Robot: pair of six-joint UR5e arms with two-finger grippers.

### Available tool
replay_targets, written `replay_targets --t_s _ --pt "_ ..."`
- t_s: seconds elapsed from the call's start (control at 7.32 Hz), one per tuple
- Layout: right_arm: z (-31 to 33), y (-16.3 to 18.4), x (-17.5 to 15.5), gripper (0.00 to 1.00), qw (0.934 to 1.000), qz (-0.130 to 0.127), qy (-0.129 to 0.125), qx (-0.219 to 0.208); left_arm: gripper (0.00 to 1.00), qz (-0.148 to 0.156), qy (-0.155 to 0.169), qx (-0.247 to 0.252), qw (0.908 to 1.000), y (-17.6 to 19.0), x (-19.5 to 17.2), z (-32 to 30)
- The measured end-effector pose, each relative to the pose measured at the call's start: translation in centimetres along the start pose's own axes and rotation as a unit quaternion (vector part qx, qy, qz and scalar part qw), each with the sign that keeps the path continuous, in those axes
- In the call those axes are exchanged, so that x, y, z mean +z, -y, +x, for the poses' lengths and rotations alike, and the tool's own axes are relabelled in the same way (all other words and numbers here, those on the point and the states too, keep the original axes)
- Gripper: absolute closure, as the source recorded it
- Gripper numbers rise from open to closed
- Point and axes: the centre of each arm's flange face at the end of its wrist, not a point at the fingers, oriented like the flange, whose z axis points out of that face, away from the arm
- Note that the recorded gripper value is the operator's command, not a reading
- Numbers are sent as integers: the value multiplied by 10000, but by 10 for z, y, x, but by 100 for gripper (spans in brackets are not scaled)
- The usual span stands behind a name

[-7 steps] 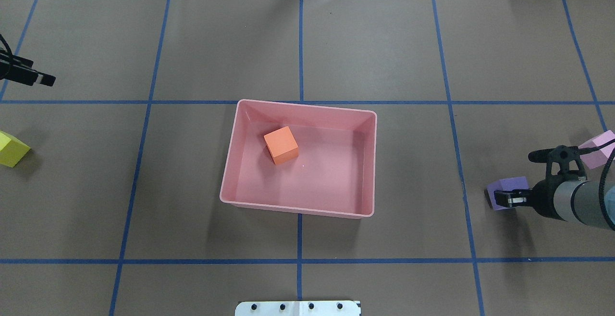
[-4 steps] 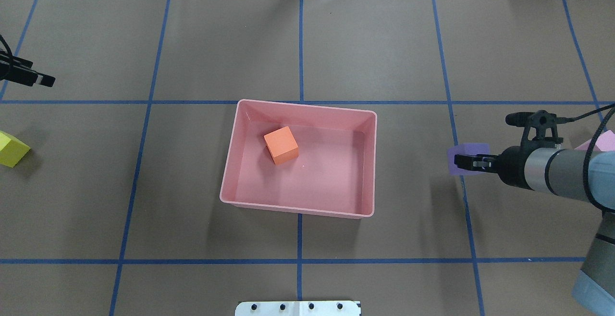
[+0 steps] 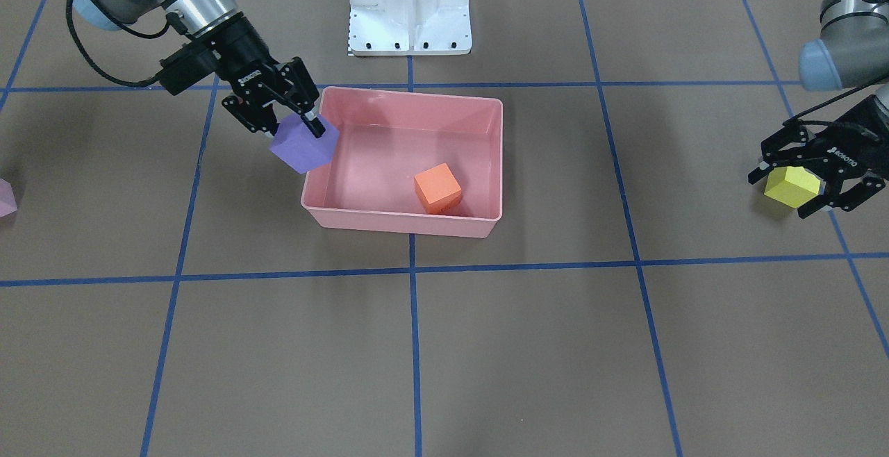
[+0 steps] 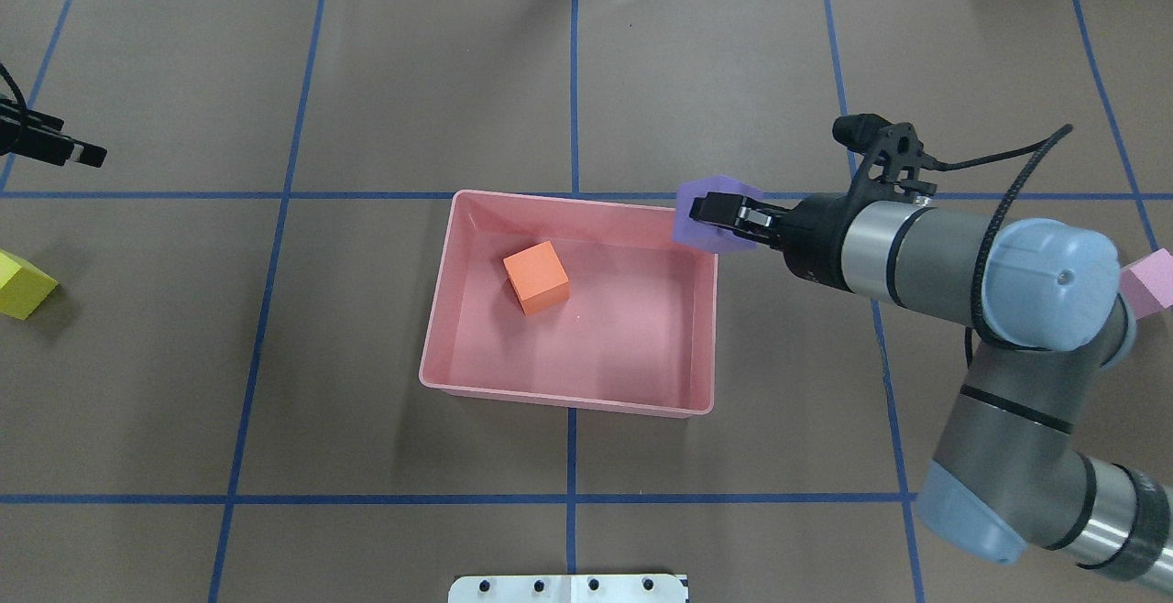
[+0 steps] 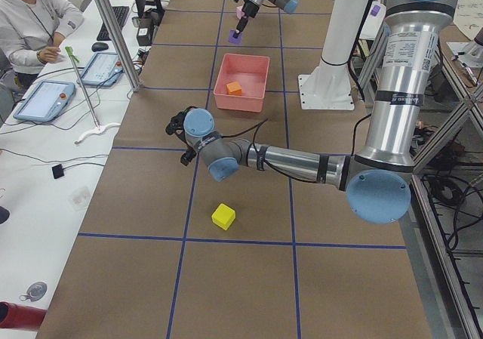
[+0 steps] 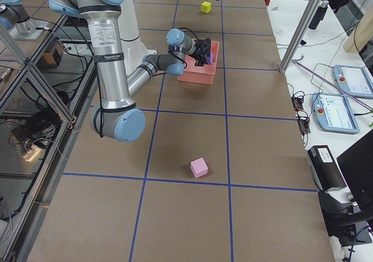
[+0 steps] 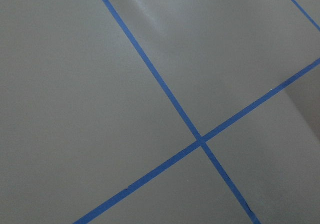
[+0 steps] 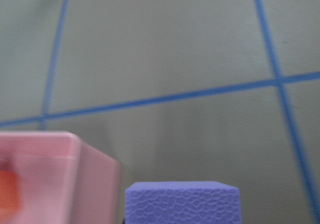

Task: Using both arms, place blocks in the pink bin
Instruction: 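Carry the purple cube with the right gripper into the pink bin and release, then withdraw the right gripper while the left gripper descends onto the yellow cube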

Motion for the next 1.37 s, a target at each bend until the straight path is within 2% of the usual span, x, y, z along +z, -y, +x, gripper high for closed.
replay_targets --t_s 0.14,0.27,0.41,0.68,0.82,0.96,1.37 --pt "-27 -11 19 1 9998 134 -117 16 0 -6 3 -12 10000 0 1 -1" --pt "-51 -19 30 0 9986 231 -479 -29 0 -16 10 -25 10000 -1 2 -2" --pt "-71 -23 30 0 9955 201 -920 -98 0 -26 15 -32 10000 -2 3 -3" --pt "-74 -22 18 0 9839 -95 -1760 -306 0 -68 47 -72 9999 -9 5 -9" --pt "-65 -7 13 0 9765 -211 -2086 -509 0 -109 115 -140 9998 -22 4 -16" --pt "-52 15 8 0 9702 -341 -2301 -685 0 -127 275 -219 9993 -41 2 -26" --pt "10 92 -22 0 9533 -760 -2668 -1194 0 -29 1055 -223 9942 -113 -10 -55"
